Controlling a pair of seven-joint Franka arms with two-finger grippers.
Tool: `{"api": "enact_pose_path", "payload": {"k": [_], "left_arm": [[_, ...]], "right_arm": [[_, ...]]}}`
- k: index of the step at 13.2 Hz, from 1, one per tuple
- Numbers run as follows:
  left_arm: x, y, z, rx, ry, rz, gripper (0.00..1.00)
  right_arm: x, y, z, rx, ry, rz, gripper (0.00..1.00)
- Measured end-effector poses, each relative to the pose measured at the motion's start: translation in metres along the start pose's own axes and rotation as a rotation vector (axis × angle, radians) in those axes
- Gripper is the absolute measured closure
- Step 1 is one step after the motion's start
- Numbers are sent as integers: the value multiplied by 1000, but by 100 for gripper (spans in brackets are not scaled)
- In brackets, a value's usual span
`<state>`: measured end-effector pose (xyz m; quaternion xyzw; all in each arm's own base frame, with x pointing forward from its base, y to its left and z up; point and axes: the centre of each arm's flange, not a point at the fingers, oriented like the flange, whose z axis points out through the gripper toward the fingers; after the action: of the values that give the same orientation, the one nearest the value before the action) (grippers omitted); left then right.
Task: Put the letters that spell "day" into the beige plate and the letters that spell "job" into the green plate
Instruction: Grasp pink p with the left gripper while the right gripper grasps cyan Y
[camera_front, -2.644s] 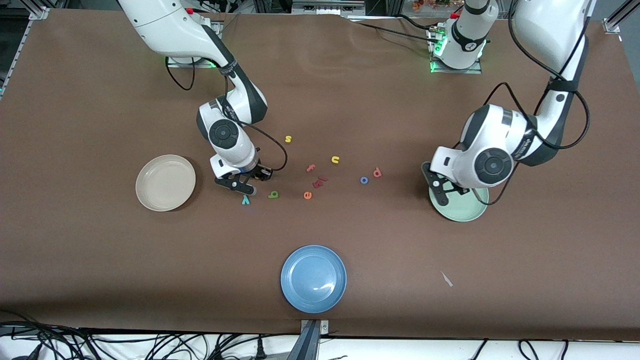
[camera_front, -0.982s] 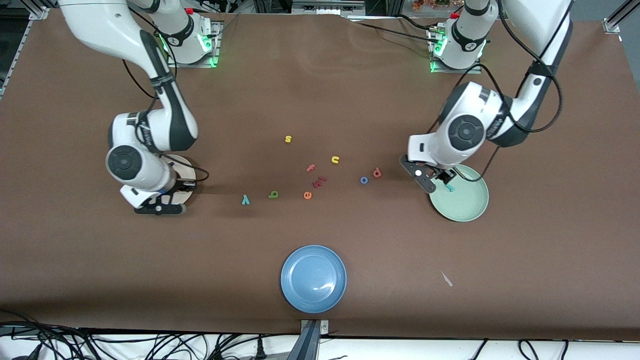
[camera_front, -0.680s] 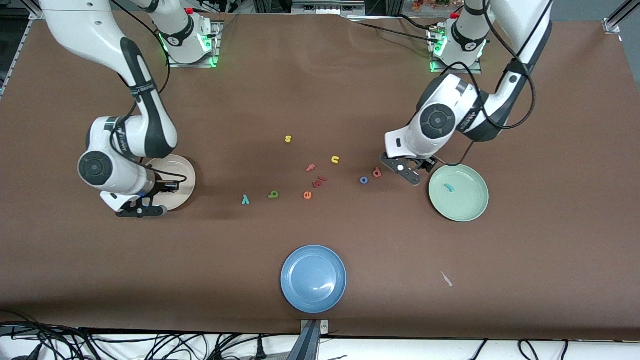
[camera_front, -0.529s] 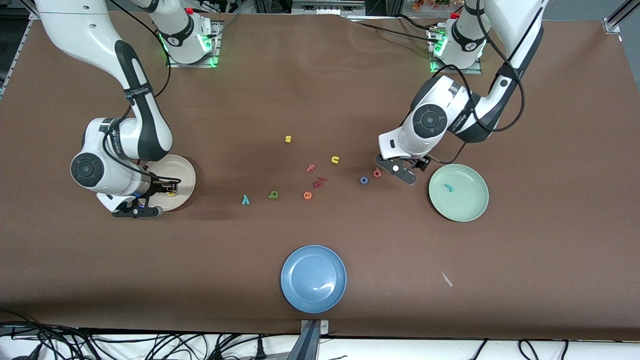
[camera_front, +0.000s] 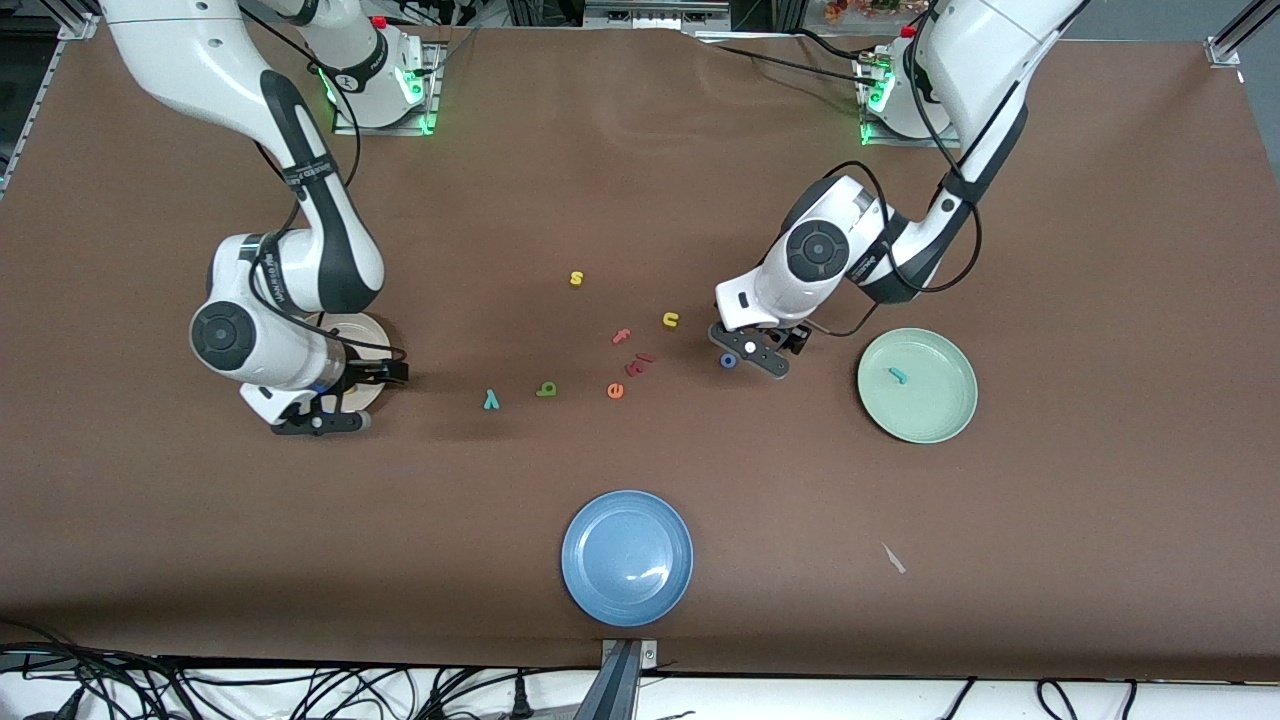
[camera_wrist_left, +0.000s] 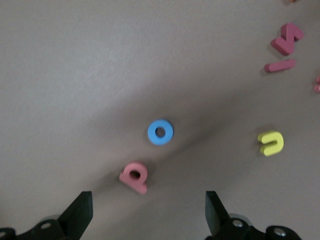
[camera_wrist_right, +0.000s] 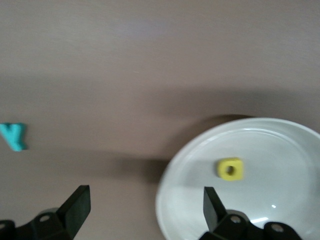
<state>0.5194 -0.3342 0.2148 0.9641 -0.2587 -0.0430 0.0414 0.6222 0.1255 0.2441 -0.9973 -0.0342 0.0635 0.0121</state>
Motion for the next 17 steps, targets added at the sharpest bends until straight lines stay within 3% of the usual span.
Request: {"api": "enact_pose_path", "payload": {"k": [1, 3, 4, 10, 14, 17], "left_arm": [[4, 2, 4, 21, 3, 15, 12], [6, 2, 14, 50, -3, 31, 15], [5, 1, 21, 50, -13, 32, 21], [1, -5, 43, 58, -44, 34, 27], [2, -6, 41, 61, -41, 24, 70], [3, -5, 41, 62, -42, 23, 71]], "right_arm": [[2, -14, -1, 8, 6, -6, 0], [6, -39, 1, 21, 10, -4, 0], [7, -50, 4, 24, 10, 0, 0], [12, -111, 29, 37, 62, 40, 0], [15, -128, 47, 47, 113, 63, 0], [14, -139, 62, 47, 121, 67, 1]]}}
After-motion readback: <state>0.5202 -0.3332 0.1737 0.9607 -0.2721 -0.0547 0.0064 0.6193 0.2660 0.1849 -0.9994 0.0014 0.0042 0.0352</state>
